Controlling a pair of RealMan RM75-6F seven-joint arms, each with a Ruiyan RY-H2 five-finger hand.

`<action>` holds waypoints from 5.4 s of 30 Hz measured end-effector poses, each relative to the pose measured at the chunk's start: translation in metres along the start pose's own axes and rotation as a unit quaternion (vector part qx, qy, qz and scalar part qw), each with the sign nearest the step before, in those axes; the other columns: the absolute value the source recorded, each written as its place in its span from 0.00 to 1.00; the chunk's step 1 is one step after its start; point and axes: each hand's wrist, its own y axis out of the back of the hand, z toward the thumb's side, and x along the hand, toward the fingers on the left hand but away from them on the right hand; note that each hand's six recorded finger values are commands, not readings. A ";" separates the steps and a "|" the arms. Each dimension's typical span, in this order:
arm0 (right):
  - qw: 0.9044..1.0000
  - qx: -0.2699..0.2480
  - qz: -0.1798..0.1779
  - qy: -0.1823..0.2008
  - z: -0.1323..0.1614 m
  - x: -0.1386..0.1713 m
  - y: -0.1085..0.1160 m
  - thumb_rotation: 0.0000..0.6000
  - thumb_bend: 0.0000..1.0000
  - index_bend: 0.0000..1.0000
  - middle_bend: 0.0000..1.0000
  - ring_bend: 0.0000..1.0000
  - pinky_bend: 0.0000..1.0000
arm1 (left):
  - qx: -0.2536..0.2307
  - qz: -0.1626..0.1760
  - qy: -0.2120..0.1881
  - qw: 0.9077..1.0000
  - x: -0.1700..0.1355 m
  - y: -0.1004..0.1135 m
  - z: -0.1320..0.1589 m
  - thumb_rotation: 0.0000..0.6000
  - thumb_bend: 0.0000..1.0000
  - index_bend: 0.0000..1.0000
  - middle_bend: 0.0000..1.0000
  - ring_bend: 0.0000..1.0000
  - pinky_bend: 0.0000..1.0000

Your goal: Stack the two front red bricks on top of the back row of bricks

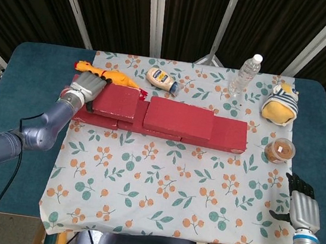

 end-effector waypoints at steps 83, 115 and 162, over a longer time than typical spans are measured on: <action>1.000 -0.012 -0.010 -0.006 -0.007 0.001 0.008 1.00 0.11 0.00 0.00 0.00 0.00 | -0.004 -0.020 -0.005 1.000 0.023 -0.006 0.040 1.00 0.00 0.17 0.28 0.27 0.30; 1.000 -0.014 -0.011 -0.007 -0.007 0.001 0.008 1.00 0.11 0.00 0.00 0.00 0.00 | -0.008 -0.029 -0.003 1.000 0.023 -0.008 0.044 1.00 0.00 0.11 0.20 0.21 0.28; 1.000 -0.018 -0.007 -0.022 -0.009 0.001 0.008 1.00 0.11 0.00 0.00 0.00 0.00 | 0.001 -0.020 0.001 1.000 0.027 -0.005 0.054 1.00 0.00 0.05 0.15 0.17 0.27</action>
